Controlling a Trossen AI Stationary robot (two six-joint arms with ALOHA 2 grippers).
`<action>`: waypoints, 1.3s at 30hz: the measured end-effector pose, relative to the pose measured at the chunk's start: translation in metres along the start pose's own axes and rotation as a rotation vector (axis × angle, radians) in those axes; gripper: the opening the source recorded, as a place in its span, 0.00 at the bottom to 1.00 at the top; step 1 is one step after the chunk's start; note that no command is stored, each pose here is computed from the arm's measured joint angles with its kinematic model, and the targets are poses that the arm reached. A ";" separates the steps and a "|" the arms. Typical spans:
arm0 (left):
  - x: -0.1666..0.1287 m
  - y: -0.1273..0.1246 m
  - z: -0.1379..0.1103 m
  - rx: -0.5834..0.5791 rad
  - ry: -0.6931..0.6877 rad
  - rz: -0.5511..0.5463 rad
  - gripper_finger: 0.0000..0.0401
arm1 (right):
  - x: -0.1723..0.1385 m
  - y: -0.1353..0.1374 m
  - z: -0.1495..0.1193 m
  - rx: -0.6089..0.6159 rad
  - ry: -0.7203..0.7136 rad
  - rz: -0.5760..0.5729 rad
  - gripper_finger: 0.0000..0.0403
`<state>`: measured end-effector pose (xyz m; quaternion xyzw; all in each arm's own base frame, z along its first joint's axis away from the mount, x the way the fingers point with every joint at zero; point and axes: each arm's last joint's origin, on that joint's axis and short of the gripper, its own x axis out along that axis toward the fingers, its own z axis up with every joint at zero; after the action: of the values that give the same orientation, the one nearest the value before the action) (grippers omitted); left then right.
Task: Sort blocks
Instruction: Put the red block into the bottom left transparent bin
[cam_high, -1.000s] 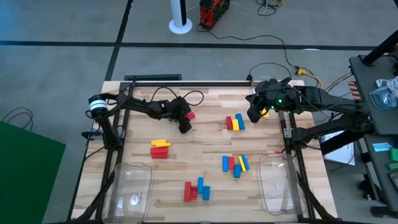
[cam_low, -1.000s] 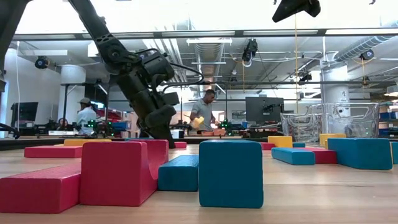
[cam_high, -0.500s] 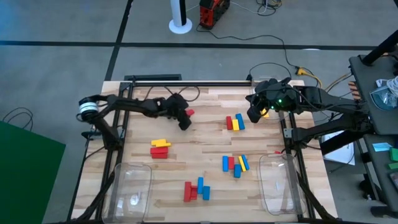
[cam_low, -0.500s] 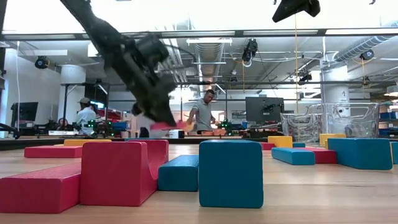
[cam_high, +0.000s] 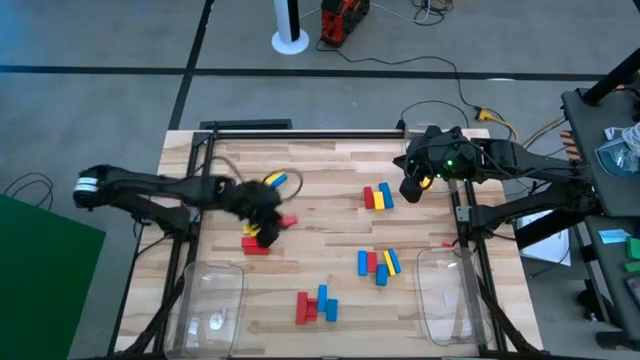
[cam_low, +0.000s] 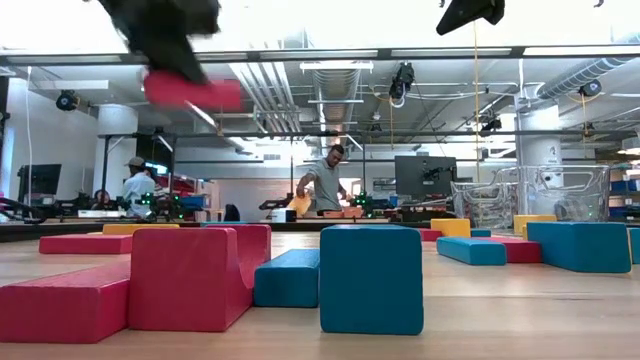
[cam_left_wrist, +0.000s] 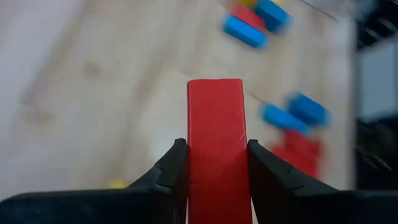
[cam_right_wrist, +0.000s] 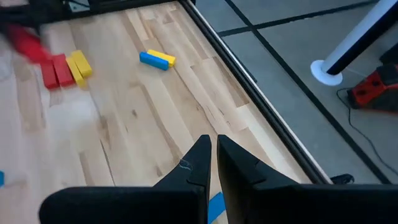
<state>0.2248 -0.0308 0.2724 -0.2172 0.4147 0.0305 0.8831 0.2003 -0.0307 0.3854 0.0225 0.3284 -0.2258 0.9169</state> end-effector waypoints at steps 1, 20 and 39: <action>-0.009 -0.012 -0.003 0.027 0.019 -0.022 0.25 | 0.001 0.000 0.000 -0.012 0.001 0.001 0.04; -0.078 -0.084 -0.111 0.427 0.284 -0.010 0.25 | 0.037 0.015 0.003 -0.108 0.096 0.046 0.04; -0.052 -0.054 -0.174 0.471 0.322 -0.084 0.34 | 0.043 0.018 -0.003 -0.012 0.176 0.079 0.04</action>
<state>0.0778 -0.1444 0.2329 -0.0249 0.5360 -0.1381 0.8325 0.2362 -0.0310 0.3549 0.0496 0.4080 -0.1846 0.8927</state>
